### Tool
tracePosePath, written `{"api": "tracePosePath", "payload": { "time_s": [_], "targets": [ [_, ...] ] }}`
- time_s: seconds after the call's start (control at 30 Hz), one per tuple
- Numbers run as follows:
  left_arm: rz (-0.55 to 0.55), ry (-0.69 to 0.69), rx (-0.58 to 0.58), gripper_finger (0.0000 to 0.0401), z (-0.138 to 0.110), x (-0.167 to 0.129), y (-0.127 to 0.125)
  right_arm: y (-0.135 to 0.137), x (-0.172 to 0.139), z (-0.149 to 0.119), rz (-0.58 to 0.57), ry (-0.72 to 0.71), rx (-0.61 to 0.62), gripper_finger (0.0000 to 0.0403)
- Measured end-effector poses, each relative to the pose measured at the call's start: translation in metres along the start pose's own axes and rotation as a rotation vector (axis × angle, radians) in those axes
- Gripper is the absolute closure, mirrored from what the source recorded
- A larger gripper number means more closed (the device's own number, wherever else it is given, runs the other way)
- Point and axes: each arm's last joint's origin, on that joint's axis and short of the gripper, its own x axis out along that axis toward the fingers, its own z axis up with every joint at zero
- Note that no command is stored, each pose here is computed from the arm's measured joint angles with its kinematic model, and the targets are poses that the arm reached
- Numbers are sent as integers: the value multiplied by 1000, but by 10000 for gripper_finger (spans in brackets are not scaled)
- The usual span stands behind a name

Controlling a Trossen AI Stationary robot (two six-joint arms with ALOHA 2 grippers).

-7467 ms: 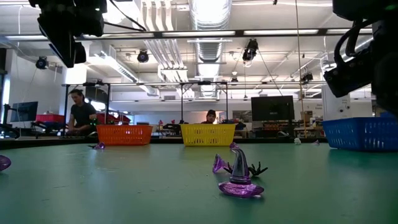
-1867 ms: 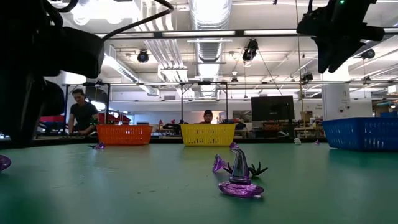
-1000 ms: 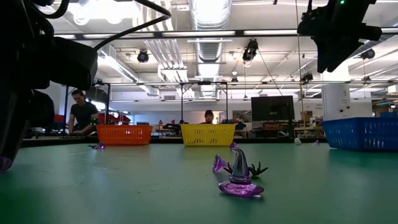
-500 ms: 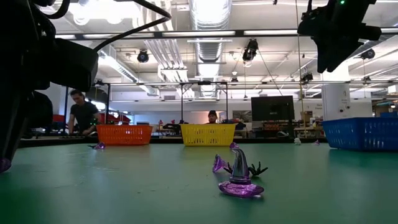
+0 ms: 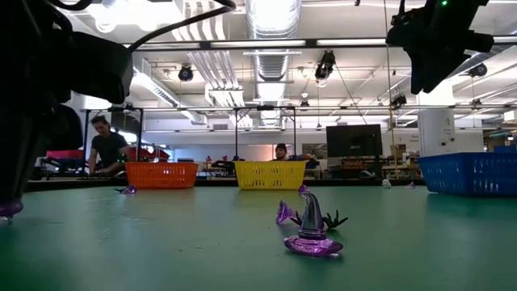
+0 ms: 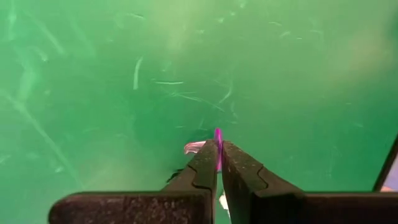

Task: Sort Halloween decoration
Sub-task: Put the violet skeleton toy into the orange basket

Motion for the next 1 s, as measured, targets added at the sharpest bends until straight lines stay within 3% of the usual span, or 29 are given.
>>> {"api": "tracePosePath", "payload": {
  "time_s": [0.37,0.57,1.0],
  "targets": [
    [-12,-11,5,401,1,-1,-2,0,0,0,0,0,0,266],
    [-34,-44,53,401,9,-11,-14,0,0,0,-1,-1,-5,266],
    [121,-42,103,401,12,-31,-16,0,0,0,1,1,-5,266]
  ]
}}
